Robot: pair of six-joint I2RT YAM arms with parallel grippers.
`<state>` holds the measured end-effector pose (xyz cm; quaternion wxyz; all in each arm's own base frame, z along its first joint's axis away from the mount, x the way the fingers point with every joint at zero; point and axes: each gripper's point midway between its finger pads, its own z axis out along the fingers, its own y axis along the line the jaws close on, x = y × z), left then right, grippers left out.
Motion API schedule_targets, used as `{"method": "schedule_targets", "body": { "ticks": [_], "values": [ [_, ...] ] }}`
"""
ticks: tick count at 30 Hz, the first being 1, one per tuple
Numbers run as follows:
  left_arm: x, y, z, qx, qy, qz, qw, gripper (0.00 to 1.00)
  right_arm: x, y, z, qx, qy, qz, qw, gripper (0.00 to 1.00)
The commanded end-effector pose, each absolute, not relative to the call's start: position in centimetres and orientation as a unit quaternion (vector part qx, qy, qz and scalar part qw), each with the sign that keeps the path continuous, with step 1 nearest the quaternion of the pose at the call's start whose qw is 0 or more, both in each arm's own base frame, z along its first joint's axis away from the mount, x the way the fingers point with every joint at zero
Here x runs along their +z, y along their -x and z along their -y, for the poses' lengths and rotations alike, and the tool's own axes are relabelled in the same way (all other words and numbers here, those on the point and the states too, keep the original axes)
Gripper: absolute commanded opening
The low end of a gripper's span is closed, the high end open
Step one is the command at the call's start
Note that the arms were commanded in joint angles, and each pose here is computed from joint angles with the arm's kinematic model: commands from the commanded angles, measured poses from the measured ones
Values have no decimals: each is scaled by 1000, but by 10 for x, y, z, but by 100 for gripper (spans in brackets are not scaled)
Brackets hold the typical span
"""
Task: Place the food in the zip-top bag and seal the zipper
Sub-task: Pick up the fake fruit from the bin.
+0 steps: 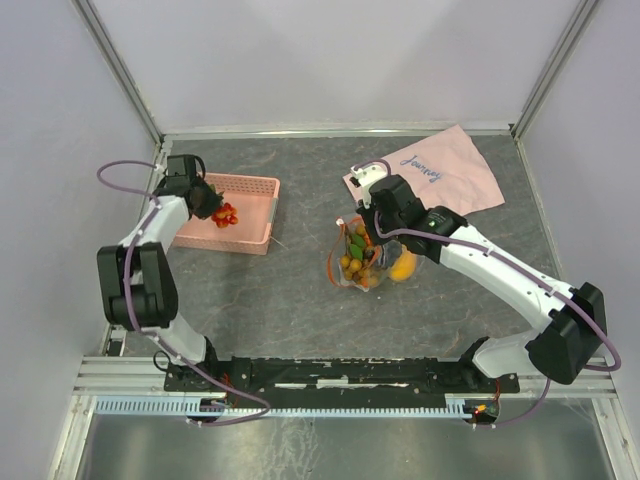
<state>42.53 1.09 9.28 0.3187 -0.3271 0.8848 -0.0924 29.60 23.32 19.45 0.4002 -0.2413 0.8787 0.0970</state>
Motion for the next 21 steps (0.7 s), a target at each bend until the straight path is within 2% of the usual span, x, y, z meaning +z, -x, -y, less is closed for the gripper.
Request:
{"method": "schedule_targets", "body": {
  "ticks": [1, 12, 21],
  "values": [
    [151, -423, 17, -159, 318, -848, 394, 3, 229, -303, -231, 99, 224, -866, 436, 2],
    [203, -361, 115, -274, 231, -806, 472, 3, 234, -299, -231, 104, 222, -870, 427, 2],
    [229, -314, 170, -357, 168, -775, 494, 3, 236, -294, -236, 122, 213, -874, 419, 2]
  ]
}}
